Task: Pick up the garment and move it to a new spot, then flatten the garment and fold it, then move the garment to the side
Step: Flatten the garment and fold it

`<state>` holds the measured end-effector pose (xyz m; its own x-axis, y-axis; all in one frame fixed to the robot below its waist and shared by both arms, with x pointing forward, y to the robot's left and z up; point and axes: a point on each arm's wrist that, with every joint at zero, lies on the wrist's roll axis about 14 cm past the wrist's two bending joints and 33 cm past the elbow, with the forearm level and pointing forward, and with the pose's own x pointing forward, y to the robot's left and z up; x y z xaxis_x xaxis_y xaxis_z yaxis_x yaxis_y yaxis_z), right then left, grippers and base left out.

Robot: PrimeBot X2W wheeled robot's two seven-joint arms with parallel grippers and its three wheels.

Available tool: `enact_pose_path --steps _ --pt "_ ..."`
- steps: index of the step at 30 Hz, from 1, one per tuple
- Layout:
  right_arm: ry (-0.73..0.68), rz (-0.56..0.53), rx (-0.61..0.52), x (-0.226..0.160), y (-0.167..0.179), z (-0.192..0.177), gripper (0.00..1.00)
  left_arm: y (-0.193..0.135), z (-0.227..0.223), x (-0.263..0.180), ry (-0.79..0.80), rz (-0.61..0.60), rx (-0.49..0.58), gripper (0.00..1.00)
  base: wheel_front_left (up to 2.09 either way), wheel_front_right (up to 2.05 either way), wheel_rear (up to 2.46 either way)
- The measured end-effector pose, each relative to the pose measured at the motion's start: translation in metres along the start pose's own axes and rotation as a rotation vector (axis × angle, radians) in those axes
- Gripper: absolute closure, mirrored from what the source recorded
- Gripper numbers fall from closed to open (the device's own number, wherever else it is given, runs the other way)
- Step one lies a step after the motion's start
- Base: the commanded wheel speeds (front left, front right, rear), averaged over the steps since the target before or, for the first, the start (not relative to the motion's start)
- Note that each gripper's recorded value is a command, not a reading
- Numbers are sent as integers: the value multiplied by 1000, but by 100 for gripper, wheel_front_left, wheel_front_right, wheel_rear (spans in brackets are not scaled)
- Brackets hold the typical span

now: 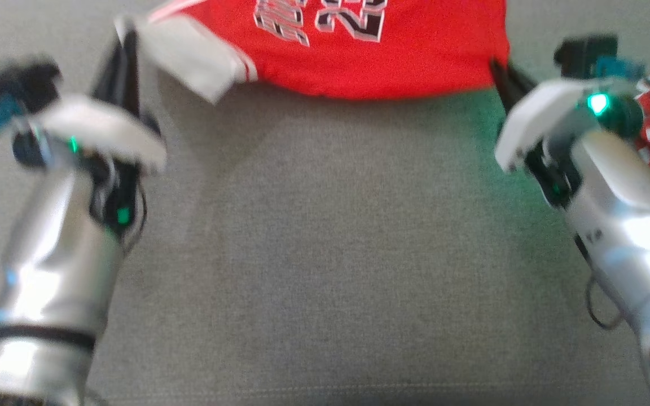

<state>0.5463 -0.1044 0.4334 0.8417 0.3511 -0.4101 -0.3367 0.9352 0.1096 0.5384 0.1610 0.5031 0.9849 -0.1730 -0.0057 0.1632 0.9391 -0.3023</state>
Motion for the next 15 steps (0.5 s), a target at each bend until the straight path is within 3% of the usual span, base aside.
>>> enact_pose_path --steps 8,15 --pt "157 23 -63 -47 -2 -31 100 3 -31 -72 126 -53 104 100 0 0 0" --pt "243 15 -123 -84 -12 -52 100 5 -41 -116 179 -61 96 100 0 0 0"
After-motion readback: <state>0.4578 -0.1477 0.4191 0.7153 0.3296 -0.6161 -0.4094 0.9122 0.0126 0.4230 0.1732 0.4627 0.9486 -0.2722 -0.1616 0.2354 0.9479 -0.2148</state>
